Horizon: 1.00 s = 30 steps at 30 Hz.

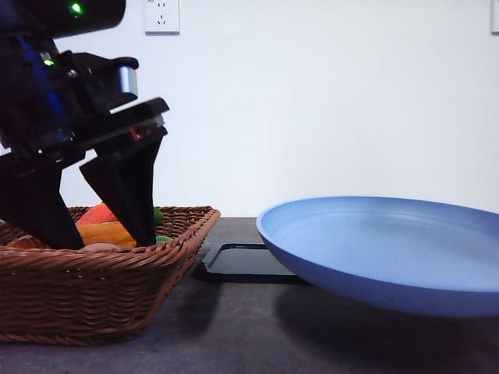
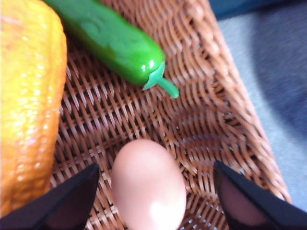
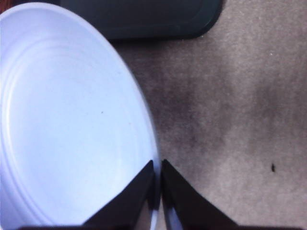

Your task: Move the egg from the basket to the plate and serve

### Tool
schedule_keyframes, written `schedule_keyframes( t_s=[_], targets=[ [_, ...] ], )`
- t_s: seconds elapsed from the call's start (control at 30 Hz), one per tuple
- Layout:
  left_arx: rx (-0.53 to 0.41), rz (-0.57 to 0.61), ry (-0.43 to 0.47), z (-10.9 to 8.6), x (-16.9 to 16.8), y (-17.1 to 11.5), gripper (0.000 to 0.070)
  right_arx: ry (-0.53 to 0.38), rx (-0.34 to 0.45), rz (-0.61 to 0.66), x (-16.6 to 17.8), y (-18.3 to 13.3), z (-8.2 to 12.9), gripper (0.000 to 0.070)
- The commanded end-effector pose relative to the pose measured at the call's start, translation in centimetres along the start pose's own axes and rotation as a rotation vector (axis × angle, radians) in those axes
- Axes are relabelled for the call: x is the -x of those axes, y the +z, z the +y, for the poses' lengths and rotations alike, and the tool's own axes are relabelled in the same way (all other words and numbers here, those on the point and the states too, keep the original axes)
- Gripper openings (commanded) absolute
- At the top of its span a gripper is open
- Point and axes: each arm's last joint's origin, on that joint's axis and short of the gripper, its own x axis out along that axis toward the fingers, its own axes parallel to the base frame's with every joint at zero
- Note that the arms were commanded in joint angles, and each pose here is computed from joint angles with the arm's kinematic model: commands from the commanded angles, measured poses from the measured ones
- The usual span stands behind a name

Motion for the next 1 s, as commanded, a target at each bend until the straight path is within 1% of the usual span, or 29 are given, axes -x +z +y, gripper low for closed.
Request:
schedule_keyframes(
  t_s=[0.0, 0.07, 0.17, 0.23, 0.53, 0.6, 0.73, 0.8, 0.9, 0.97],
  targets=[
    [-0.026, 0.0, -0.002, -0.36, -0.21, 0.35, 0.0489, 0.009, 0.009, -0.002, -0.03, 0.11, 0.06, 0.0],
    [-0.026, 0.005, 0.0, -0.35, -0.32, 0.33, 0.0479, 0.009, 0.009, -0.002, -0.03, 0.11, 0.06, 0.0],
    [-0.026, 0.019, 0.004, -0.31, -0.46, 0.23, 0.0422, 0.009, 0.01, -0.004, -0.03, 0.13, 0.07, 0.0],
    [-0.028, 0.026, 0.005, -0.29, -0.53, 0.19, 0.0397, 0.01, 0.01, -0.005, -0.03, 0.14, 0.07, 0.0],
    [-0.027, 0.058, 0.013, -0.21, -0.89, -0.02, 0.039, 0.01, 0.015, -0.007, -0.03, 0.16, 0.08, 0.0],
    [-0.03, 0.066, 0.016, -0.18, -0.92, -0.09, 0.0377, 0.011, 0.016, -0.009, -0.03, 0.18, 0.08, 0.0],
    [-0.03, 0.069, 0.017, -0.17, -0.92, -0.12, 0.0265, 0.01, 0.016, -0.009, -0.03, 0.19, 0.08, 0.0],
    [-0.03, 0.069, 0.017, -0.17, -0.92, -0.12, 0.0227, 0.011, 0.016, -0.009, -0.03, 0.19, 0.08, 0.0],
    [-0.031, 0.069, 0.017, -0.17, -0.92, -0.12, 0.0203, 0.011, 0.016, -0.009, -0.03, 0.19, 0.08, 0.0],
    [-0.037, 0.069, 0.016, -0.18, -0.9, -0.11, 0.0201, 0.011, 0.016, -0.009, -0.03, 0.19, 0.08, 0.0]
  ],
)
